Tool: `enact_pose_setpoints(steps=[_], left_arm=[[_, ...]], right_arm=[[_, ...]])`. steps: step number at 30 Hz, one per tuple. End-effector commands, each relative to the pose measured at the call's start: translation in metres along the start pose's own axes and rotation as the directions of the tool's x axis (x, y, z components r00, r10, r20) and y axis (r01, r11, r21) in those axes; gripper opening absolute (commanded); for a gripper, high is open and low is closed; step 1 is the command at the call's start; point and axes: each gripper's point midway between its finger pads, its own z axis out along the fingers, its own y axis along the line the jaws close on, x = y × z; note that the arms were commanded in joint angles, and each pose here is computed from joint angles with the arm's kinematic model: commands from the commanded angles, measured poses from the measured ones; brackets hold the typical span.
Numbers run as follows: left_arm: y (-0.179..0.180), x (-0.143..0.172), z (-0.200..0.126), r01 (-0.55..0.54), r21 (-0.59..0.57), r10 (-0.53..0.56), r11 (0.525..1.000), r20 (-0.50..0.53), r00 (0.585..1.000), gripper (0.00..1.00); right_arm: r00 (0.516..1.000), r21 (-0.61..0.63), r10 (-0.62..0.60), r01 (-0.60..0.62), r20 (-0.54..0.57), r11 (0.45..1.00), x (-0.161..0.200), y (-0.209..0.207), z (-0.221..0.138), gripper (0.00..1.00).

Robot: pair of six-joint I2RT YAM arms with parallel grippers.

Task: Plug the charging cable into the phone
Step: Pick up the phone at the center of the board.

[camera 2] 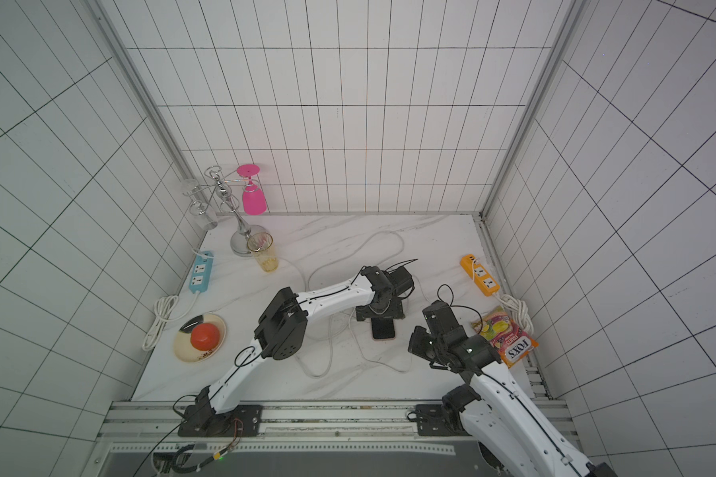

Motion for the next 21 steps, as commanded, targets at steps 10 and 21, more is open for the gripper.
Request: enact_pose_setpoints(steps=[10, 21], left_arm=[[0.022, 0.016, 0.043, -0.012, -0.144, 0.005, 0.989, -0.049, 0.999, 0.94], [0.03, 0.013, 0.037, -0.024, -0.183, 0.021, 0.983, -0.022, 1.0, 0.53]], right_arm=[[1.0, -0.022, -0.005, 0.005, 0.002, 1.0, -0.001, 0.004, -0.002, 0.0], [0.999, -0.085, -0.051, 0.051, 0.006, 0.995, 0.0, 0.014, -0.004, 0.0]])
